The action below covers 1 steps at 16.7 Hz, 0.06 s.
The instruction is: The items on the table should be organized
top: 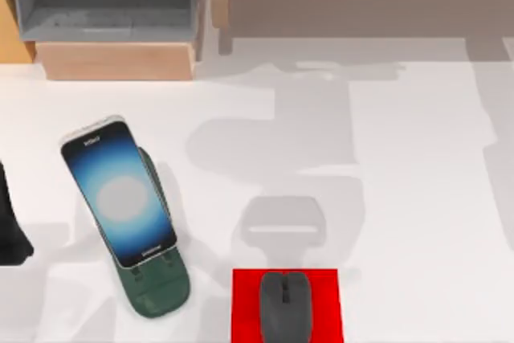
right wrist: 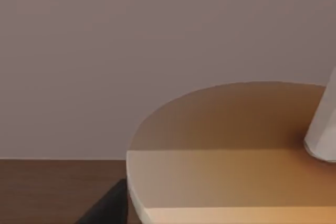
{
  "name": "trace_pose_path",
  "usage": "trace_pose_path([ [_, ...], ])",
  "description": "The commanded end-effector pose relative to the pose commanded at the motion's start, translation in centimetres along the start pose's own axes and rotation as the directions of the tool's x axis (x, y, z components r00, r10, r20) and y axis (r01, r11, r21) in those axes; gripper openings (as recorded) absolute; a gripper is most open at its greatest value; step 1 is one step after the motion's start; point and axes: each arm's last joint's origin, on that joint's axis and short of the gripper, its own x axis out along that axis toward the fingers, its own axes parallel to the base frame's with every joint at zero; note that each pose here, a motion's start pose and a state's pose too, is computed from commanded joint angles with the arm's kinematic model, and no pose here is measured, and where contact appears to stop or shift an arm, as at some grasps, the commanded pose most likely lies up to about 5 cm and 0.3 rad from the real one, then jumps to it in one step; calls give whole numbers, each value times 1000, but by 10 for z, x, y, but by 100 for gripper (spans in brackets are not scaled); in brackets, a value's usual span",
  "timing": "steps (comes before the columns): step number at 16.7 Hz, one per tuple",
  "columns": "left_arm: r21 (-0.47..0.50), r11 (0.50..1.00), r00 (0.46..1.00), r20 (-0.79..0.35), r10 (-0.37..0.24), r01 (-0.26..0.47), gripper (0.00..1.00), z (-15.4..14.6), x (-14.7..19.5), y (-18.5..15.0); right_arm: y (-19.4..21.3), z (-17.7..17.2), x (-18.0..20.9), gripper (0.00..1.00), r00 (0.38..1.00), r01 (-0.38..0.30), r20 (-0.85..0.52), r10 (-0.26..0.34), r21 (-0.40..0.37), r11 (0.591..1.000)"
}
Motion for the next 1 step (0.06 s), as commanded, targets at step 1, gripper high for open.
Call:
trace_pose_path([
  [1,0,1000,1000,0,0,0,100,0,0,0,0,0,0,100,1000,0,0,0,0,1000],
])
